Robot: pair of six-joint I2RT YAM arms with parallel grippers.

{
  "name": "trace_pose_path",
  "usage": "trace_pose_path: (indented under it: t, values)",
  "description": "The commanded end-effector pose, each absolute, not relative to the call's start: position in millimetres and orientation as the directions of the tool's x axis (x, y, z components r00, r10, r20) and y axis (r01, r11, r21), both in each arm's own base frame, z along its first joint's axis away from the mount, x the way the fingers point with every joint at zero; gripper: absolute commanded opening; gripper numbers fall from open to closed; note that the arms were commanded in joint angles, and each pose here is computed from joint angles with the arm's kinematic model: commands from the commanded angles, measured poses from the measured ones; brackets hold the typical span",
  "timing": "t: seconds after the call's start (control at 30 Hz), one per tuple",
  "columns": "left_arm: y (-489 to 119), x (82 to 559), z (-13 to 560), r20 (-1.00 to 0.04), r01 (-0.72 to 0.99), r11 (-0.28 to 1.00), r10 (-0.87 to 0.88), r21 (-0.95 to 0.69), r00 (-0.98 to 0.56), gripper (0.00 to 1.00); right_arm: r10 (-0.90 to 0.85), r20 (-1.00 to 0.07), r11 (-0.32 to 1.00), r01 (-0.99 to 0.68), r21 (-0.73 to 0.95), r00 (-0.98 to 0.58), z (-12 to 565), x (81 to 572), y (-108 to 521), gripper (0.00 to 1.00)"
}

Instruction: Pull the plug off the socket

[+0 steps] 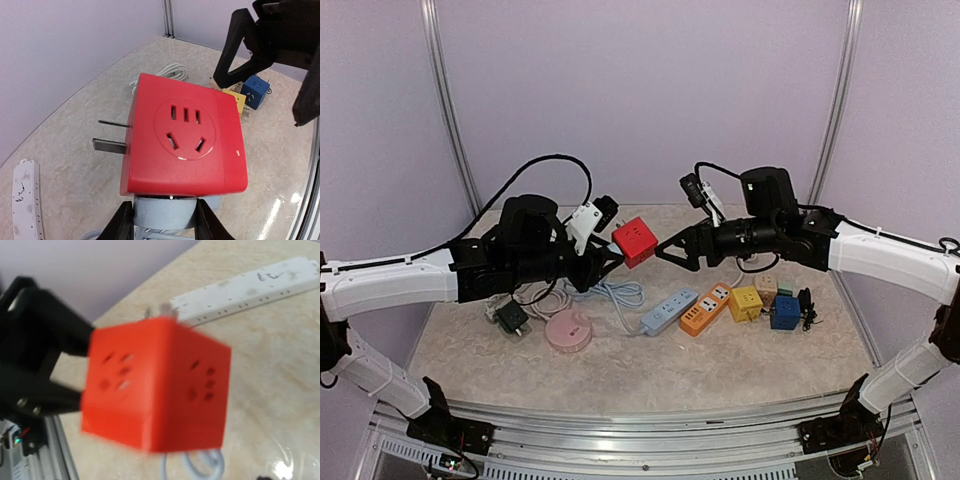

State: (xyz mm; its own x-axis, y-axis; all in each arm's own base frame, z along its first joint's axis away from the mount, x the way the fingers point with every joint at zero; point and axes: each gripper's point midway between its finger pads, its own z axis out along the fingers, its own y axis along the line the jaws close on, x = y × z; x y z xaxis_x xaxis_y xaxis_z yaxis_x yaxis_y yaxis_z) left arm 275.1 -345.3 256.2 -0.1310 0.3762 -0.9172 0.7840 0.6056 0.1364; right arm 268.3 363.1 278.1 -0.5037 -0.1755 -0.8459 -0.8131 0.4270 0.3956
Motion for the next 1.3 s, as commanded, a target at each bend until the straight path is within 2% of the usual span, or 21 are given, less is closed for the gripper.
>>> trace_pose_path:
  t: [0.0, 0.23, 0.43, 0.63, 0.97, 1.1, 1.27]
  values:
    - [-348, 286, 260, -0.918, 0.775, 0.63, 0.281, -0.044, -0.281, 0.0, -0.189, -0.861, 0.466, -0.815, 0.345, -0.473, 285, 265, 363, 0.82]
    - [-349, 290, 256, -0.899, 0.775, 0.611, 0.232, -0.161, -0.371, 0.0, -0.281, -0.821, 0.6, -0.759, 0.255, -0.497, 251, 281, 370, 0.82]
    - [-345, 291, 256, -0.881, 0.768, 0.591, 0.191, -0.248, -0.432, 0.0, -0.368, -0.803, 0.599, -0.78, 0.182, -0.47, 236, 280, 392, 0.81]
    - [-345, 292, 256, -0.876, 0.769, 0.581, 0.185, -0.267, -0.445, 0.0, -0.411, -0.792, 0.575, -0.803, 0.158, -0.451, 227, 275, 409, 0.81]
    - [-349, 290, 257, -0.871, 0.776, 0.563, 0.187, -0.284, -0.454, 0.0, -0.509, -0.752, 0.624, -0.782, 0.013, -0.418, 205, 285, 418, 0.81]
    - [-348, 290, 259, -0.871, 0.776, 0.563, 0.185, -0.285, -0.454, 0.0, -0.533, -0.739, 0.633, -0.773, -0.026, -0.412, 199, 287, 420, 0.78]
    - [-349, 289, 258, -0.867, 0.778, 0.558, 0.193, -0.288, -0.459, 0.0, -0.525, -0.746, 0.64, -0.768, -0.027, -0.411, 199, 289, 421, 0.7]
